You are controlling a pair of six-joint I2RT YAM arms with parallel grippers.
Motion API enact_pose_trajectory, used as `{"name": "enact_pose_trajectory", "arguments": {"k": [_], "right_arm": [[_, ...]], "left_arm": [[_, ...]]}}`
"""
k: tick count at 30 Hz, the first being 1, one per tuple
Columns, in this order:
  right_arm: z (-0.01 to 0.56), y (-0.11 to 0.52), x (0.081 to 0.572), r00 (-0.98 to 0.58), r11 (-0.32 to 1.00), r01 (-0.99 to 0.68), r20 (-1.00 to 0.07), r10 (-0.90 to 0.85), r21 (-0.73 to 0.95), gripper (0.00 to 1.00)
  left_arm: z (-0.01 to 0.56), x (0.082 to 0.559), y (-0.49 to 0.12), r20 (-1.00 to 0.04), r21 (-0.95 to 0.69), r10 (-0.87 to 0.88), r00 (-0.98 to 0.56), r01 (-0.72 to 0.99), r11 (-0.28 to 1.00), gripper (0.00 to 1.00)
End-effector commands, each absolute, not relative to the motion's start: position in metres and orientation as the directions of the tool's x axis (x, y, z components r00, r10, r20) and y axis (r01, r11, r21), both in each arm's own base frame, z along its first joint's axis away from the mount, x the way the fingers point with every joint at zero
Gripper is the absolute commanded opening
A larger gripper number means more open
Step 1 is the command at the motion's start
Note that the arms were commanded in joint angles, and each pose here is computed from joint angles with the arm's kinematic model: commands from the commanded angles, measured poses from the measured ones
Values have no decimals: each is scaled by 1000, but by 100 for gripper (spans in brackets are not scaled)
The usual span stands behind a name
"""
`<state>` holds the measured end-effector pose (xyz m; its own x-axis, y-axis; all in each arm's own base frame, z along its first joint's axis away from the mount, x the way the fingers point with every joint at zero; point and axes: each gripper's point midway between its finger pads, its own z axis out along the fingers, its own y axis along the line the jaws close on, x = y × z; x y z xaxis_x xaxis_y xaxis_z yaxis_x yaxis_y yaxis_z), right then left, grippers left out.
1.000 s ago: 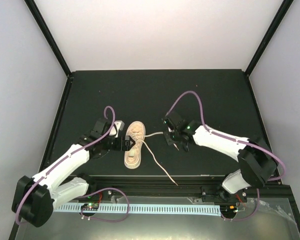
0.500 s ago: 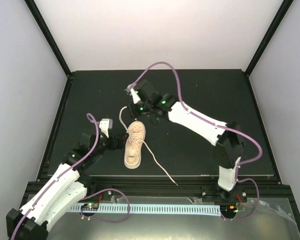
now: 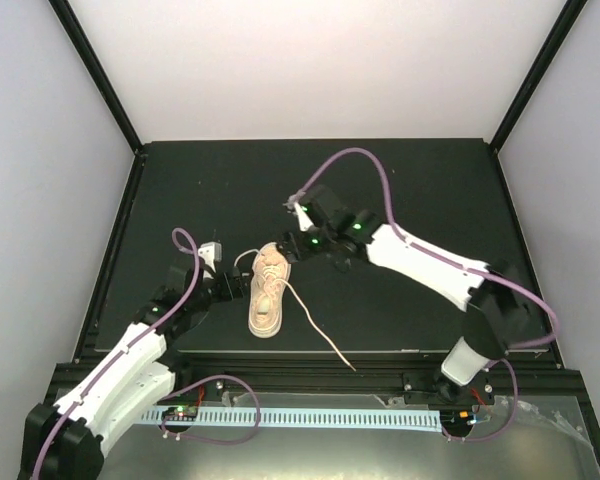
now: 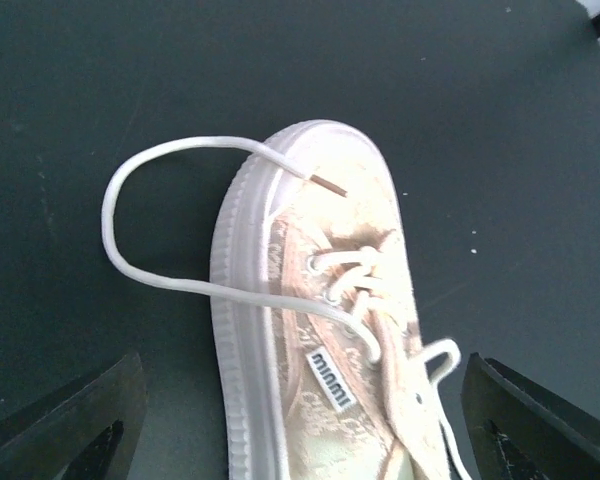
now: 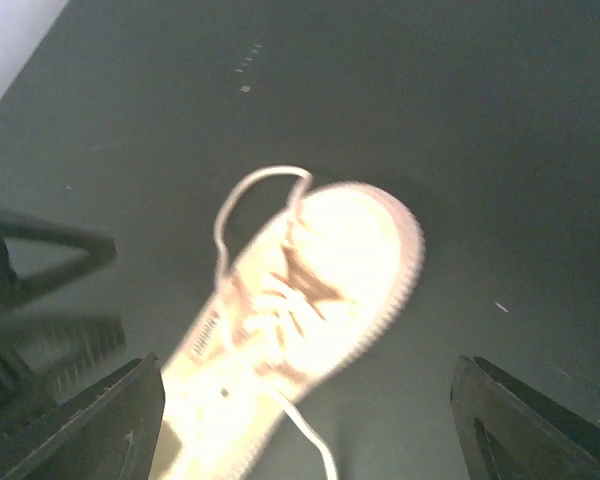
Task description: Tie the shoes
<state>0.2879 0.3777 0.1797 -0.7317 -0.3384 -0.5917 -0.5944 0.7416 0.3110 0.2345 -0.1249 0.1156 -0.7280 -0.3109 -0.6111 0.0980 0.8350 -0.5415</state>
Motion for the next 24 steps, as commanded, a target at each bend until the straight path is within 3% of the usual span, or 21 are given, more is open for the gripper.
{"name": "enact_pose_trajectory", "arguments": {"k": [1, 6, 10, 14, 21, 24], "right_arm": [[171, 336, 275, -712, 764, -588, -618, -334, 264, 81], [157, 340, 279, -731, 774, -582, -577, -364, 248, 74], [167, 374, 296, -711, 729, -619, -603, -362, 293, 62], [150, 400, 307, -728, 712, -627, -562, -392, 316, 51], [121, 427, 310, -745, 699, -631, -512, -427, 336, 51], [110, 437, 308, -745, 693, -638, -494, -447, 335, 45]], "left_arm": [[125, 252, -128, -579, -611, -381, -721, 75, 788, 87], [124, 263, -120, -569, -607, -382, -728, 59, 792, 86], [131, 264, -109, -589, -579, -375, -716, 50, 814, 85], [133, 261, -97, -614, -543, -369, -697, 35, 839, 85], [136, 258, -96, -649, -513, -333, -685, 70, 856, 94], [133, 258, -97, -642, -510, -321, -696, 75, 857, 96]]}}
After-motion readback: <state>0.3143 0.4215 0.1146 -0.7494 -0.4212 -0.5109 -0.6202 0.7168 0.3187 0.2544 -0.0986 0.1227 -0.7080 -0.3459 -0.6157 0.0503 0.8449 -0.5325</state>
